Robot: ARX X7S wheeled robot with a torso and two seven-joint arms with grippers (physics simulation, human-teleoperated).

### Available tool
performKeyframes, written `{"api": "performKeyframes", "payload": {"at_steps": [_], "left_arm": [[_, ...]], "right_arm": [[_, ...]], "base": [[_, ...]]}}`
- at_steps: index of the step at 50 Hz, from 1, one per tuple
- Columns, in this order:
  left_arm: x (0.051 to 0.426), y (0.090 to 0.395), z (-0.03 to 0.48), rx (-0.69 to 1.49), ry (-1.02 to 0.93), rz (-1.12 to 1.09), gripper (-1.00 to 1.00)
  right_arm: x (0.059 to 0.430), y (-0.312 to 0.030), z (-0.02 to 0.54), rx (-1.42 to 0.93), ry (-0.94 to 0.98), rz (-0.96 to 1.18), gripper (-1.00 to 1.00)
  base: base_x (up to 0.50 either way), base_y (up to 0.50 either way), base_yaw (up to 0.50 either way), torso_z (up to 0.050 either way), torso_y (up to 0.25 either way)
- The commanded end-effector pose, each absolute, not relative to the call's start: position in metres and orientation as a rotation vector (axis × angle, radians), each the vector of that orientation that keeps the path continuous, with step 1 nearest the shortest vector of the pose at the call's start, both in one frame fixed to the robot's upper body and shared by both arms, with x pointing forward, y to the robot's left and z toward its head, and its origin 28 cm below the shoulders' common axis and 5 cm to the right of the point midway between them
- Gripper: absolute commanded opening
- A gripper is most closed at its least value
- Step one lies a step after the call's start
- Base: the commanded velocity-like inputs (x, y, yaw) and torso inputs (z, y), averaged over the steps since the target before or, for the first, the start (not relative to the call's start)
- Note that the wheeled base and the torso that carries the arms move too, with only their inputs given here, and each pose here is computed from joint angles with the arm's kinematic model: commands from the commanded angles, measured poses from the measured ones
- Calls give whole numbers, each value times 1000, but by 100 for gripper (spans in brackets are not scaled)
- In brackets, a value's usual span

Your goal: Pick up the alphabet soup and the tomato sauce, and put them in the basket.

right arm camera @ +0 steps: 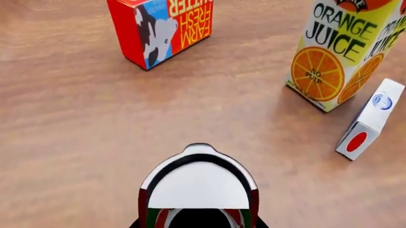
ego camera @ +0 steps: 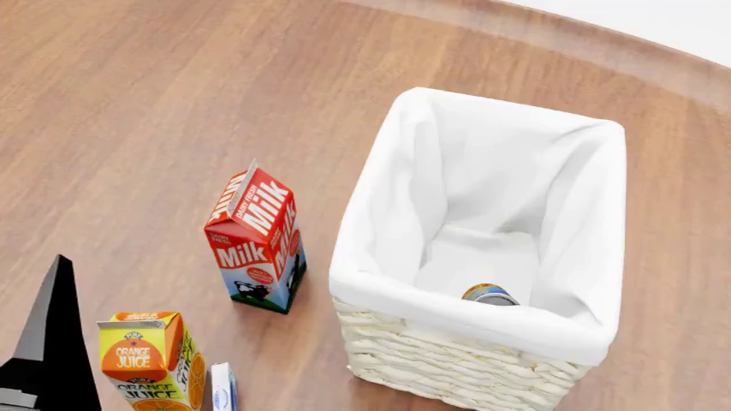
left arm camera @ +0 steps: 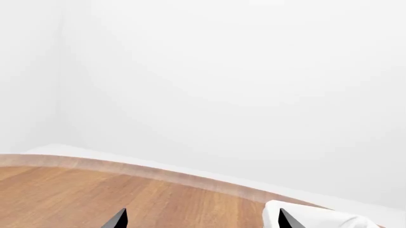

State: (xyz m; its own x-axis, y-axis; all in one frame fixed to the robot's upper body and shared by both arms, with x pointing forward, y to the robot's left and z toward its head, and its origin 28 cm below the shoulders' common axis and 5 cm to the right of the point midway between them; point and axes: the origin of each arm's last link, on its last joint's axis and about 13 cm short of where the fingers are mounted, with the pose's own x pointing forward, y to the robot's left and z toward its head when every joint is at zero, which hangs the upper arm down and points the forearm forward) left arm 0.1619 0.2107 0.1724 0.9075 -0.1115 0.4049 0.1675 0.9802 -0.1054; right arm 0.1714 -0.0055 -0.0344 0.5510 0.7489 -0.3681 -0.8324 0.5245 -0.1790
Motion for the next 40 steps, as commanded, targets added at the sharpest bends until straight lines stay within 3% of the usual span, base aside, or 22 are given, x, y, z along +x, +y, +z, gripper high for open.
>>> {"api": "performKeyframes", "payload": {"at_steps": [1, 14, 40], "left_arm": [[162, 211, 172, -139, -409, -145, 100], [163, 211, 171, -140, -408, -146, 100], [163, 209, 170, -137, -404, -154, 100]], "right_arm": [[170, -5, -36, -347, 267, 963, -100], [168, -8, -27, -341, 251, 944, -100], [146, -46, 22, -303, 129, 793, -100]], "base": [[0, 0, 0, 0, 0], [0, 0, 0, 0, 0], [0, 0, 0, 0, 0]]}}
